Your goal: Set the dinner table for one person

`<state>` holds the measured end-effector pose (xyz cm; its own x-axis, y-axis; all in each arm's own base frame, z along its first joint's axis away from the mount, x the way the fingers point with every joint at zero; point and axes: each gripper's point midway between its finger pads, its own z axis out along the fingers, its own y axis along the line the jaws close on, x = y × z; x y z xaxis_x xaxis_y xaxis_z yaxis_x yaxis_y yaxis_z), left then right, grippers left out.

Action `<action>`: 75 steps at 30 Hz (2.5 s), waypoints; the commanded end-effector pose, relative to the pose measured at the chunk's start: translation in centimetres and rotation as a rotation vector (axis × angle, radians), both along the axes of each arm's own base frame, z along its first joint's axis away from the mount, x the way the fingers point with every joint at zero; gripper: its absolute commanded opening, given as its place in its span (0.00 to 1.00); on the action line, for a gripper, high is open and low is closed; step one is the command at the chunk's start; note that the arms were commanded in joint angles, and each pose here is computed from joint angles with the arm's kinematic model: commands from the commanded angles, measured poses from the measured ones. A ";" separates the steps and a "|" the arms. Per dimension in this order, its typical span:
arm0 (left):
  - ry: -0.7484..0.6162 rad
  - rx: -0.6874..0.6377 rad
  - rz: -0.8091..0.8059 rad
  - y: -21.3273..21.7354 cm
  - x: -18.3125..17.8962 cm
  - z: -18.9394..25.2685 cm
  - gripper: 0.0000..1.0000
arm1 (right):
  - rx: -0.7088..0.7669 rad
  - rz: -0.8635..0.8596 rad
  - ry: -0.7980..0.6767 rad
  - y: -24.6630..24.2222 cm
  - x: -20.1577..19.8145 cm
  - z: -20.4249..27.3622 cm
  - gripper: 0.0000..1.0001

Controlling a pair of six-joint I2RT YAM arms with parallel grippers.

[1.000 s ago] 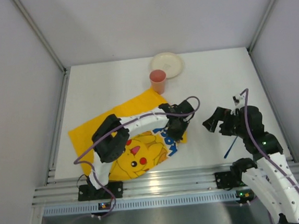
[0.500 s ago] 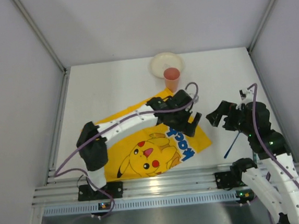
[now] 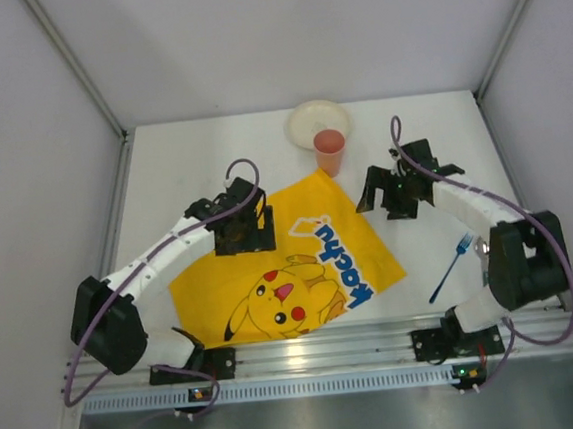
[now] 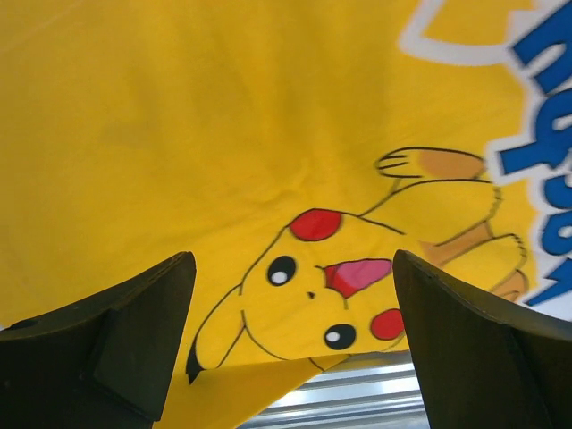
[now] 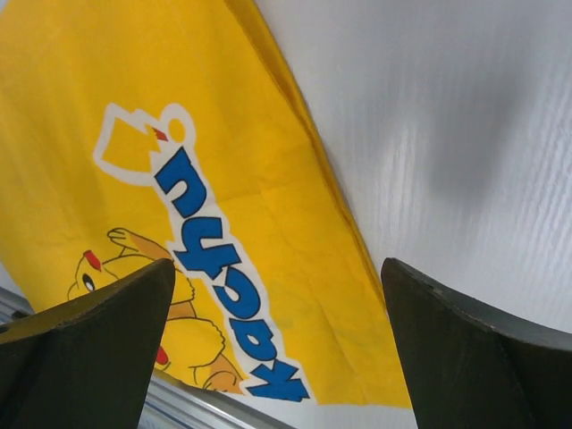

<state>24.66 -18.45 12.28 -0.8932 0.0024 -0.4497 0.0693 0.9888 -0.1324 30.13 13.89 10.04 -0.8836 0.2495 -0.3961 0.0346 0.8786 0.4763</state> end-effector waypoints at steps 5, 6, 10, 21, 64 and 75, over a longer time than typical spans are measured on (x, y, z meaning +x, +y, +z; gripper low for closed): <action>-0.010 -0.047 0.108 2.8 -1.7 1.3 0.97 | 0.016 0.144 -0.096 4.3 9.9 0.3 1.00; -0.002 -0.042 0.128 3.1 -2.0 0.9 0.97 | 0.012 0.155 -0.091 4.7 10.4 -0.2 1.00; 0.020 0.027 0.245 5.7 -3.1 -0.6 0.98 | 0.031 0.224 -0.038 7.5 12.2 -3.4 0.98; 0.159 0.074 0.353 8.3 -3.9 -6.9 0.98 | -0.029 0.277 0.059 9.2 9.6 -8.1 0.08; 0.266 0.159 0.406 4.1 6.8 -6.7 0.96 | -0.312 -0.247 0.071 -10.5 10.5 -3.1 0.69; -0.018 -0.122 0.330 -2.0 16.6 4.8 0.96 | -0.229 -0.265 -0.108 -9.4 7.7 7.1 0.95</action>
<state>38.24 -18.71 12.88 -0.8626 -0.3548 -0.3607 -0.3227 0.9349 -0.1479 38.58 3.98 10.83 -0.8242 0.3394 -0.4534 0.2748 0.9396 0.2038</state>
